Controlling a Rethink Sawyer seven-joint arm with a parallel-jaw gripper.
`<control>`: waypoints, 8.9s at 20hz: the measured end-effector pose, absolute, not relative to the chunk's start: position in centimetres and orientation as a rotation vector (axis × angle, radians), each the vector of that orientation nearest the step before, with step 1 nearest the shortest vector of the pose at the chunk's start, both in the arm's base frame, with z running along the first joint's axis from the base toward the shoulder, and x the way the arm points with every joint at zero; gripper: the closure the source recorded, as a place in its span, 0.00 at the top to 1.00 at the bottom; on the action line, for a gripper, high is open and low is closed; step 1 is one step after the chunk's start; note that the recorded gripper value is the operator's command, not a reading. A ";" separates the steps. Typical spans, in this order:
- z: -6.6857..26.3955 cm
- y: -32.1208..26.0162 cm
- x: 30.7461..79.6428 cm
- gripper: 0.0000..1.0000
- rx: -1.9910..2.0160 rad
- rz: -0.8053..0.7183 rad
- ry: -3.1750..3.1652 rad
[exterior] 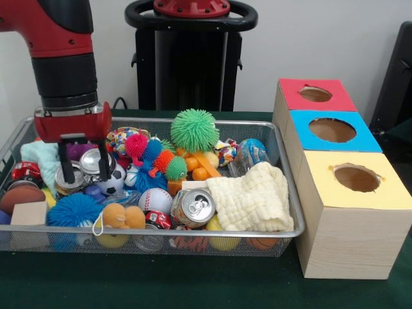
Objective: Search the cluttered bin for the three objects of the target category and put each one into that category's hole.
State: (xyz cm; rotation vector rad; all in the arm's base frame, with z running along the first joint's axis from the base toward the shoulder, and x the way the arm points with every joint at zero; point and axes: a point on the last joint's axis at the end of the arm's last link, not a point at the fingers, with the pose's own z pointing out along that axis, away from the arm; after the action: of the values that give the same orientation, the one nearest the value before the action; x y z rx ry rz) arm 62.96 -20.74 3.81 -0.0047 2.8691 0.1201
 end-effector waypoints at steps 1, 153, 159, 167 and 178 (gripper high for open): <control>3.5 -20.6 62.8 1.00 -0.006 0.117 2.871; -7.0 -15.8 60.0 1.00 0.103 -0.047 2.786; -7.3 -14.8 58.5 1.00 0.099 -0.045 2.703; -6.5 -14.0 57.3 0.00 0.098 -0.035 2.671; -5.7 -14.9 56.6 0.00 0.122 -0.040 2.673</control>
State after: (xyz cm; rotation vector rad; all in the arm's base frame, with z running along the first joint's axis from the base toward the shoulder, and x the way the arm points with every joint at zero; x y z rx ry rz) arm 56.57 -14.95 -5.67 0.1216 2.6726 -0.0399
